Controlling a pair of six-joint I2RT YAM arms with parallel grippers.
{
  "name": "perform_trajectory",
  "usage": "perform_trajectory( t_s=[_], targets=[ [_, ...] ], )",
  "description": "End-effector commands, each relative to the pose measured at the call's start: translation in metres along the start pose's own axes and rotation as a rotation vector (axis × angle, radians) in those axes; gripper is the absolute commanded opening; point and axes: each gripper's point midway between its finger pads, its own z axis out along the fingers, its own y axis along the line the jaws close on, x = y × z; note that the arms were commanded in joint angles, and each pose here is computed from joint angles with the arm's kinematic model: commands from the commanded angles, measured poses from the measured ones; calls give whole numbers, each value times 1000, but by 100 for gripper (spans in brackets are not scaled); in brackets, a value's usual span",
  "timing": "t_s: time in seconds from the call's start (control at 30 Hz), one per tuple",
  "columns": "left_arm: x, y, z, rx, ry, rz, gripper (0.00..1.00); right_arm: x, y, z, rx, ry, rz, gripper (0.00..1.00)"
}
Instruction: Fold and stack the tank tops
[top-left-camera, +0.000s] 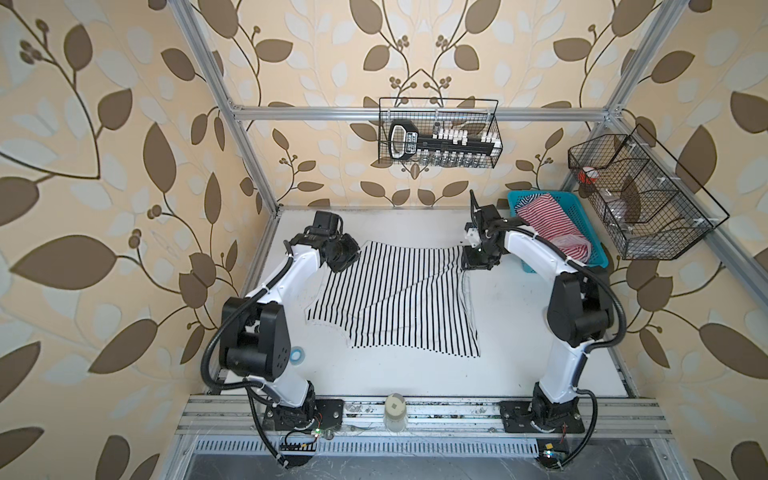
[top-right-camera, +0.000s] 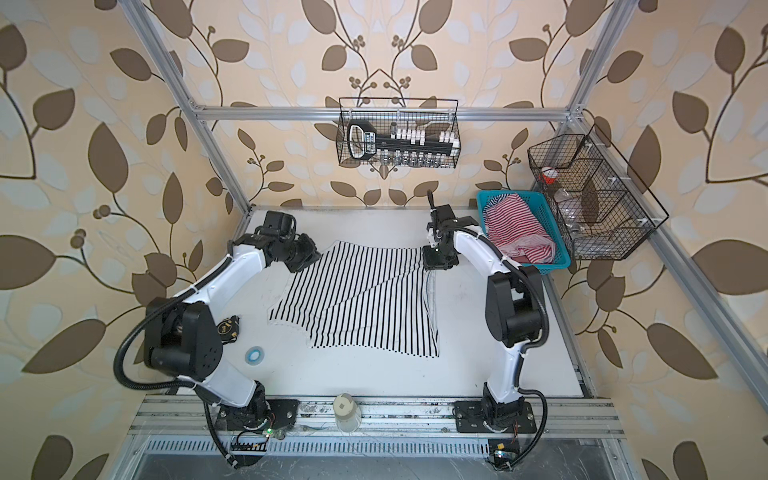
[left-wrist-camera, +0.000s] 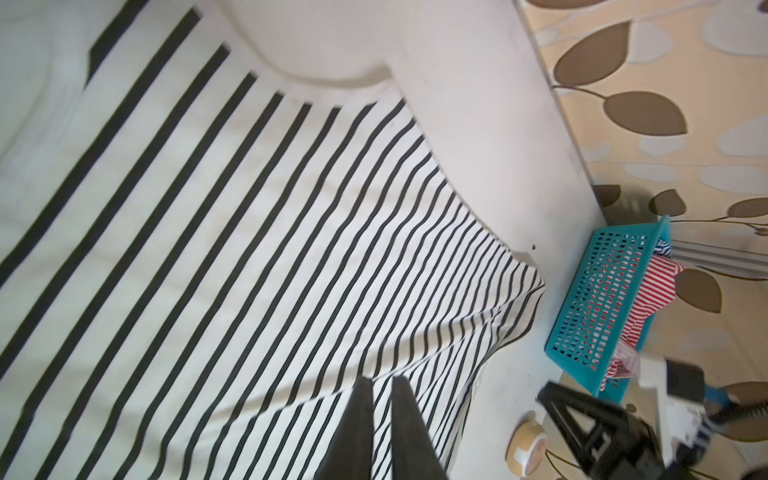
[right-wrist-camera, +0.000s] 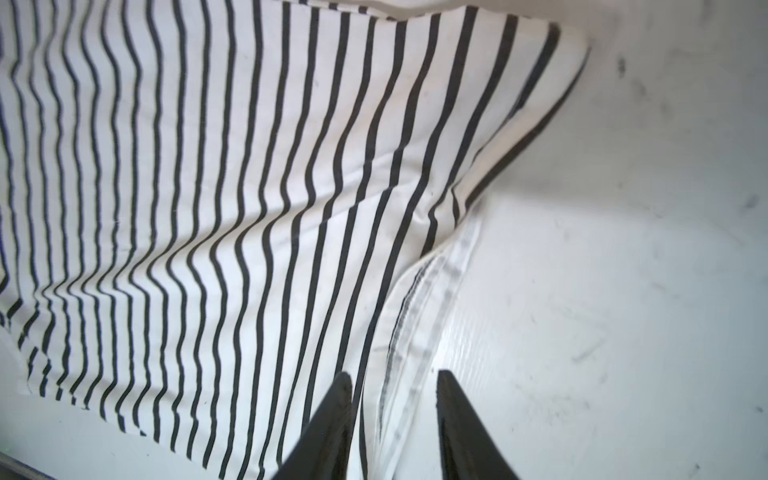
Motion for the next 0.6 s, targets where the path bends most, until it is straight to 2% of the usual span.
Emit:
perform_trajectory(
  t_s=[0.0, 0.23, 0.57],
  targets=[
    [3, -2, 34, -28, 111, 84, 5, 32, -3, 17, 72, 34, 4, 36],
    [-15, -17, 92, 1, 174, 139, 2, 76, 13, 35, 158, 82, -64, 37],
    [-24, -9, 145, -4, 216, 142, 2, 99, 4, 56, 275, 152, -86, 39]
  ],
)
